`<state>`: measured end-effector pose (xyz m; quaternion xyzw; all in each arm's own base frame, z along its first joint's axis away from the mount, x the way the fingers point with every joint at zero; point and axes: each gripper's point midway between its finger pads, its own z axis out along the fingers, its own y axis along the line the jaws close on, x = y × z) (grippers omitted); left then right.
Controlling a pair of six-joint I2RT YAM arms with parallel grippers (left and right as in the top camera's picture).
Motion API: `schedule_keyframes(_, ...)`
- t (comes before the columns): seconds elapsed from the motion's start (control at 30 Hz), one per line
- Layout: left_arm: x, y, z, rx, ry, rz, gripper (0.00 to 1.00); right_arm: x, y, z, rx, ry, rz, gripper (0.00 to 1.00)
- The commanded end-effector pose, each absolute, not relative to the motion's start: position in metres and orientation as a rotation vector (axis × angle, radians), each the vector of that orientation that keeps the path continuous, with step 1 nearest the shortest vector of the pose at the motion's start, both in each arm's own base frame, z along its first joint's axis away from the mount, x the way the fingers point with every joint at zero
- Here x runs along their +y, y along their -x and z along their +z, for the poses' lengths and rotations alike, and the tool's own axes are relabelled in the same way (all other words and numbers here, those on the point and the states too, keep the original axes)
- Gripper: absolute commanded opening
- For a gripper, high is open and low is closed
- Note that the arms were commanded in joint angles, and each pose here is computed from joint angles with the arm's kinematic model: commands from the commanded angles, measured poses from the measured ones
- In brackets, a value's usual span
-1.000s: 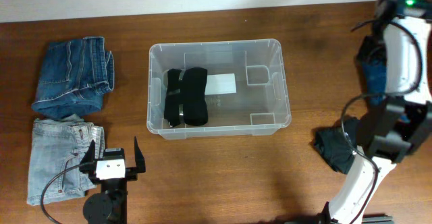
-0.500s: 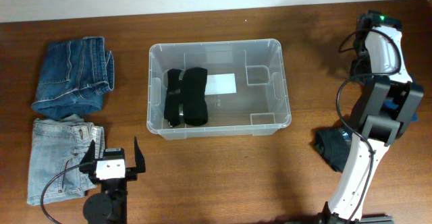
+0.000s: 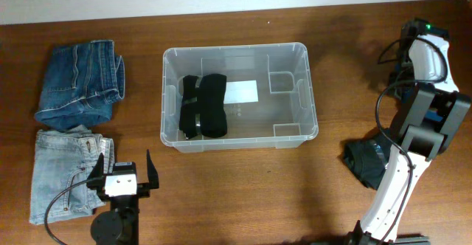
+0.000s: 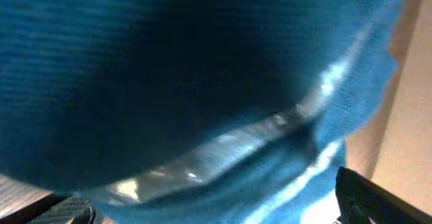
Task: Pack container
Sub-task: 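Reach the right gripper to the folded blue garment and grasp it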
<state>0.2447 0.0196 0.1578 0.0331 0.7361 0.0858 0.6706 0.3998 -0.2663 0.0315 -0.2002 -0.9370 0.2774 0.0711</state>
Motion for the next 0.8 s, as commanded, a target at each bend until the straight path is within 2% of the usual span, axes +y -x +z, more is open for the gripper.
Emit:
schedule_keyframes(0.0, 0.019, -0.245, 0.156, 1.658, -0.076, 0.195, 1.0, -0.255, -0.402, 0.011, -2.851, 0.464, 0.69, 0.98)
schedule_keyframes(0.43, 0.019, -0.245, 0.156, 1.658, -0.076, 0.195, 1.0, -0.262, -0.409, 0.011, -2.873, 0.454, 0.732, 1.0)
schedule_keyframes(0.57, 0.019, -0.245, 0.156, 1.658, -0.076, 0.195, 1.0, -0.263, -0.409, 0.011, -2.88, 0.472, 0.725, 0.86)
schedule_keyframes(0.63, 0.019, -0.245, 0.156, 1.658, -0.076, 0.195, 1.0, -0.265, -0.408, 0.011, -2.878, 0.479, 0.724, 0.71)
schedule_keyframes(0.7, 0.019, -0.245, 0.156, 1.658, -0.076, 0.195, 1.0, -0.267, -0.407, 0.011, -2.875, 0.484, 0.724, 0.63)
schedule_keyframes(0.77, 0.019, -0.245, 0.156, 1.658, -0.076, 0.195, 1.0, -0.27, -0.405, 0.011, -2.873, 0.494, 0.723, 0.63)
